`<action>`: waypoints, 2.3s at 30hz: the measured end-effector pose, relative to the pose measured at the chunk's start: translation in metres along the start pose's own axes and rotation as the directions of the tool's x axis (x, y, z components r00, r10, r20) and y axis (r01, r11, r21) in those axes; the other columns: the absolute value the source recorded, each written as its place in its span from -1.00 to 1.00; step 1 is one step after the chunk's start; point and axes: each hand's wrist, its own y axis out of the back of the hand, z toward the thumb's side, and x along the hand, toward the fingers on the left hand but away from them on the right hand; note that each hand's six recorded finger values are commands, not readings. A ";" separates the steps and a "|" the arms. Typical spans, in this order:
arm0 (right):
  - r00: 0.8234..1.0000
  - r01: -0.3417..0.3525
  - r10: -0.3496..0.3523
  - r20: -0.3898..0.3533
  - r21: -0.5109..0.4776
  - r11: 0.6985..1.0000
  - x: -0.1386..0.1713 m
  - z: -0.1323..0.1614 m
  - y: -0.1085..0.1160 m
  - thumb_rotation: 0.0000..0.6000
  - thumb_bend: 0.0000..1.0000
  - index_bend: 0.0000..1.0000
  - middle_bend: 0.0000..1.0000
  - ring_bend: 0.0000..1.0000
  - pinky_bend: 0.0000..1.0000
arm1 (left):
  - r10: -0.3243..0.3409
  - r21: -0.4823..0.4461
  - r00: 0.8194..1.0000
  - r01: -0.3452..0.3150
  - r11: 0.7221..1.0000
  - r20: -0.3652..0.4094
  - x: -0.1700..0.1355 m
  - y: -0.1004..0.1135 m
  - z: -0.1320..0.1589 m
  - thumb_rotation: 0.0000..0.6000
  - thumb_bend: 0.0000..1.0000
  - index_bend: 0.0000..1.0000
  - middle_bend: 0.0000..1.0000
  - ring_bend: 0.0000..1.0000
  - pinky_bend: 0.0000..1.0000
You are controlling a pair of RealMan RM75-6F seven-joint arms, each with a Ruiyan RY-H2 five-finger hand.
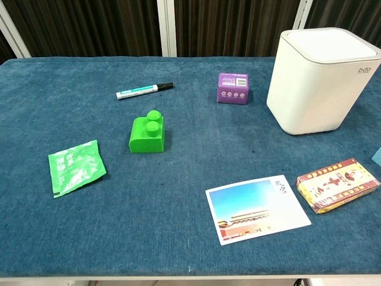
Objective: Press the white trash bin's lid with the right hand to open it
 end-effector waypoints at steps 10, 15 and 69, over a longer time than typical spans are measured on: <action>1.000 0.023 -0.024 -0.012 -0.010 1.000 -0.012 0.002 0.002 1.00 -0.49 -1.00 -1.00 -1.00 -1.00 | -0.004 -0.003 1.000 0.004 1.000 0.009 0.001 0.000 0.001 1.00 -0.94 -0.91 -1.00 -1.00 -0.92; 0.993 0.093 -0.093 -0.071 -0.008 0.996 -0.056 0.014 0.018 1.00 -0.48 -1.00 -0.82 -1.00 -1.00 | 0.011 -0.011 1.000 -0.011 1.000 -0.006 0.003 0.005 -0.002 1.00 -0.94 -0.91 -1.00 -1.00 -0.96; 0.987 -0.092 0.093 -0.128 0.014 0.996 -0.208 0.067 0.013 1.00 -0.49 -1.00 -0.30 -1.00 -1.00 | 0.020 -0.024 1.000 -0.020 1.000 -0.008 0.006 0.008 -0.006 1.00 -0.94 -0.94 -1.00 -1.00 -0.96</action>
